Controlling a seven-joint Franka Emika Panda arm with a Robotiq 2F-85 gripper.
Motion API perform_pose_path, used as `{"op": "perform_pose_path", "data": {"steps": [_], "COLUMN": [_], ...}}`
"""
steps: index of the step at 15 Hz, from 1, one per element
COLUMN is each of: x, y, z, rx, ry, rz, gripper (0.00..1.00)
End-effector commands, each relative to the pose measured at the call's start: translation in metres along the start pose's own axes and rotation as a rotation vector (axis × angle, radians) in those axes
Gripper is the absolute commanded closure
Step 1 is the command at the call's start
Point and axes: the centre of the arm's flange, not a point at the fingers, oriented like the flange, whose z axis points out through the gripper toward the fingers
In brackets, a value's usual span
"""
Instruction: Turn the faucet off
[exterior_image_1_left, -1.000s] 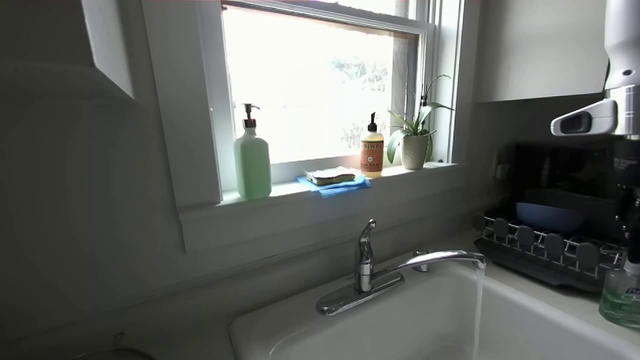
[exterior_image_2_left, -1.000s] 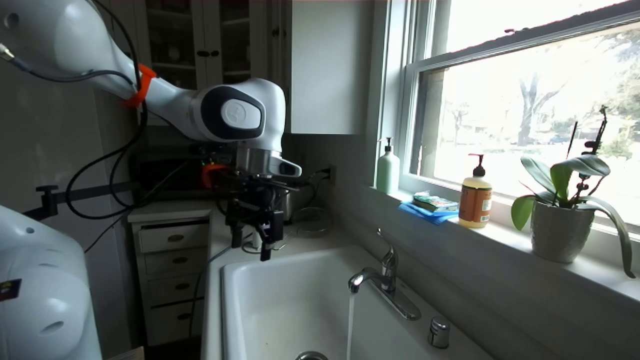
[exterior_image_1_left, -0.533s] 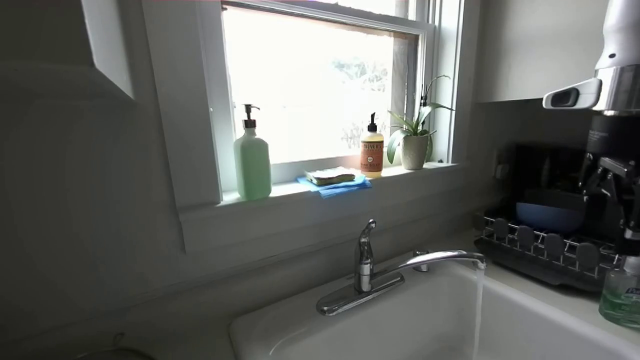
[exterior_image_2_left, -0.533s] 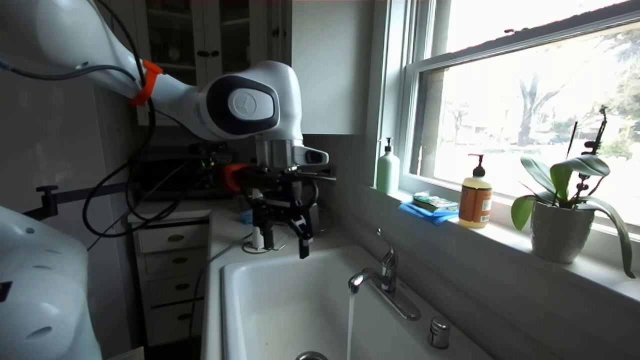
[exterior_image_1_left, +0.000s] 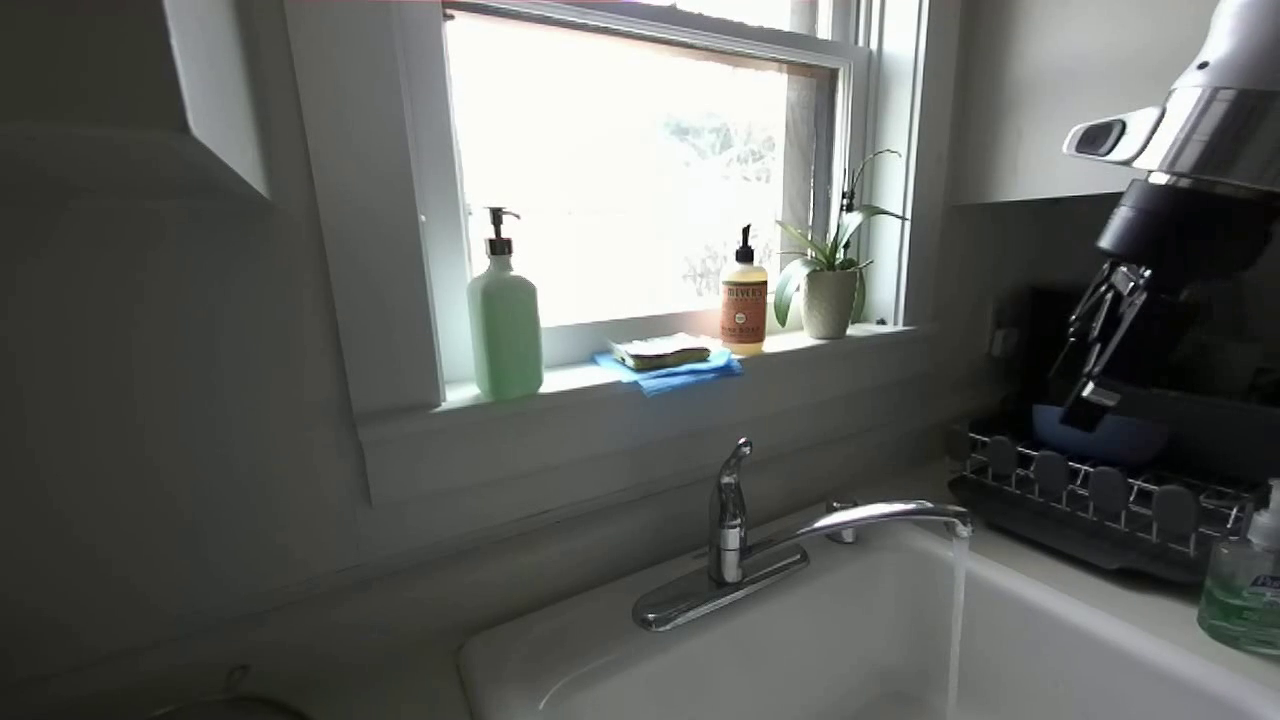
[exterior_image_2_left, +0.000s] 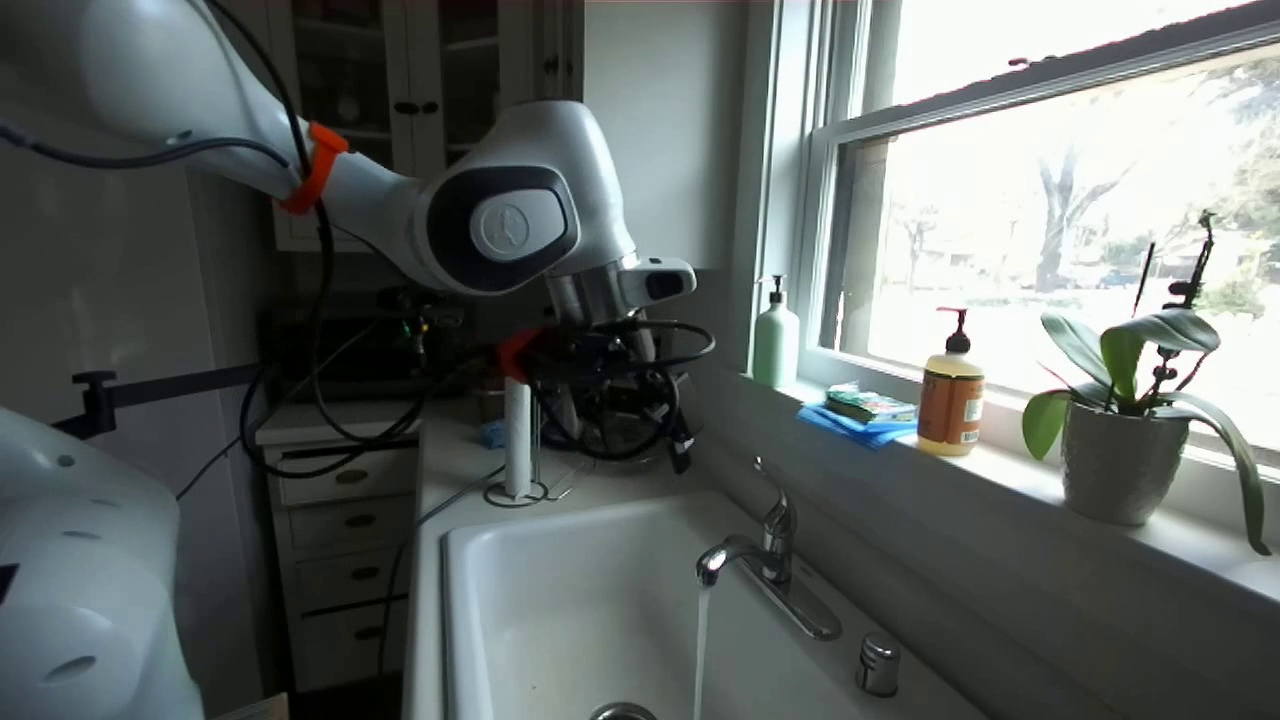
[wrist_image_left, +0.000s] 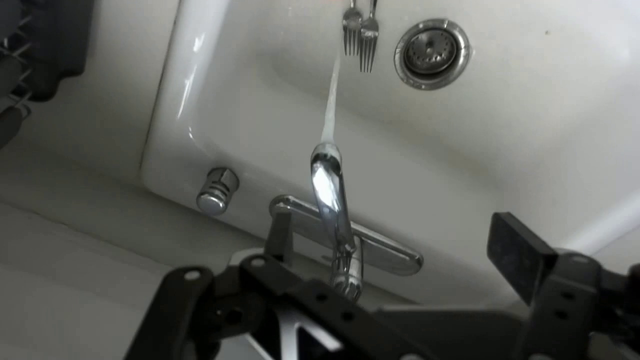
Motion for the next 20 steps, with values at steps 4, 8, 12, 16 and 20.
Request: {"op": "perform_pose_path", "data": {"steps": [4,8,12,16,20], "x": [0.075,0.055,0.054,0.054,0.091], "y": [-0.017,-0.020,-0.019,-0.013,-0.008], "z": [0.031,0.030,0.026,0.030,0.037], "rx": [0.001,-0.002,-0.004,-0.024,-0.051], "ry": [0.095,0.078,0.087,0.087,0.108], "rz": [0.087,0.060,0.063,0.099,0.128], "gripper": [0.00,0.00,0.00,0.00,0.00]}}
